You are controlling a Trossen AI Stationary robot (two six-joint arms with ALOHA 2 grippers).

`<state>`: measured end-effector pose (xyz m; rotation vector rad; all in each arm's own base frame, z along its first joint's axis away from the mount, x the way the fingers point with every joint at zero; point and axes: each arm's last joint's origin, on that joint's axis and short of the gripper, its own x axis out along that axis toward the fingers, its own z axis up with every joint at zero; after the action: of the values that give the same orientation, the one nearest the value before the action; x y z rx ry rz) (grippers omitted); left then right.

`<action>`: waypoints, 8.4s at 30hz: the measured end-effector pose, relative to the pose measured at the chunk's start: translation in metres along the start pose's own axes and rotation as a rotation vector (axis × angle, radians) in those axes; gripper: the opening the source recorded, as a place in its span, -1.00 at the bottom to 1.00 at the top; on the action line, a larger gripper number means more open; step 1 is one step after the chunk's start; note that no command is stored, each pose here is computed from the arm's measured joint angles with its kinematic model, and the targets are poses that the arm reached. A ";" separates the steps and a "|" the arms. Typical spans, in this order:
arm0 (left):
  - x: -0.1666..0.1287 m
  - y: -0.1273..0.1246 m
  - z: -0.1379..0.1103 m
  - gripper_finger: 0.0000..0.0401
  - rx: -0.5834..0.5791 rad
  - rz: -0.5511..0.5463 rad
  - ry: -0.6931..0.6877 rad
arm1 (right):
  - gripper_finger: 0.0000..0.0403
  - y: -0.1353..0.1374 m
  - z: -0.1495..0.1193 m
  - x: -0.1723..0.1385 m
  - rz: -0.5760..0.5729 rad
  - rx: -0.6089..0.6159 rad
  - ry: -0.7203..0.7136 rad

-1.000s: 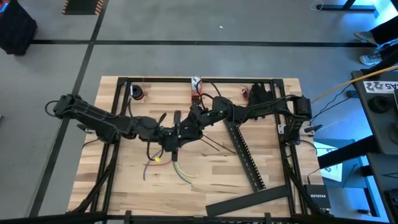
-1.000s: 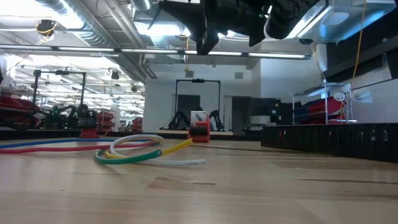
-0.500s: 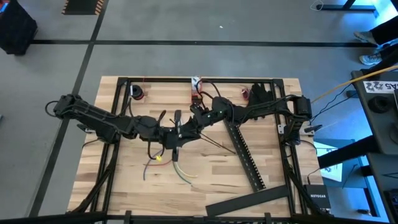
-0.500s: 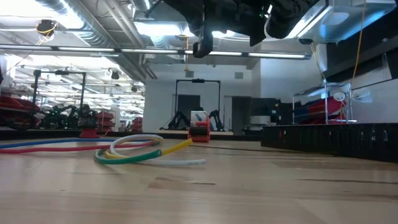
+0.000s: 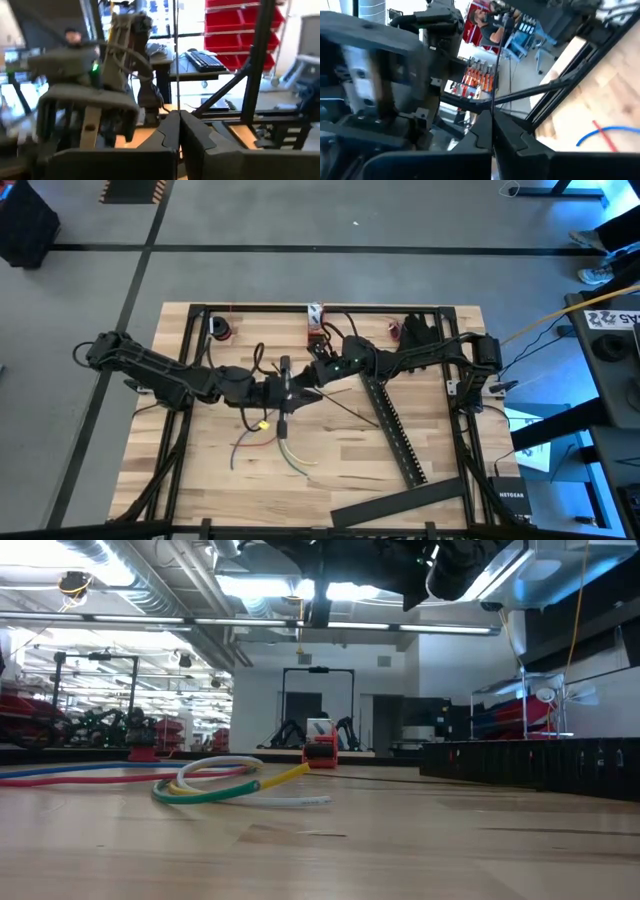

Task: Ziptie cables
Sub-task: Wrap the black zip tie on the cable

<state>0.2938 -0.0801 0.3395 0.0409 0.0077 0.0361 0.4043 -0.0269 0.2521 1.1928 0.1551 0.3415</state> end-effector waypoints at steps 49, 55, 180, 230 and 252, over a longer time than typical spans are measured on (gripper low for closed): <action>-0.036 -0.015 0.004 -0.37 -0.124 0.223 0.115 | -1.00 0.048 0.031 0.020 -0.374 -0.776 -0.009; -0.032 -0.015 0.000 -0.49 -0.103 0.214 0.132 | -1.00 0.048 0.031 0.021 -0.392 -0.777 -0.019; -0.116 0.008 0.010 -1.00 -0.894 0.135 0.130 | -1.00 0.080 0.000 0.026 -0.288 -2.122 0.237; -0.103 0.021 -0.023 -1.00 -0.929 0.306 0.379 | -1.00 0.052 -0.070 0.046 -0.375 -2.266 0.629; -0.091 0.021 -0.030 -1.00 -0.843 0.196 0.484 | -1.00 0.043 -0.066 0.049 -0.586 -2.148 0.576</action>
<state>0.2015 -0.0613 0.3114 -0.8111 0.4706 0.2413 0.4230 0.0623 0.2706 -1.0966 0.4425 0.1406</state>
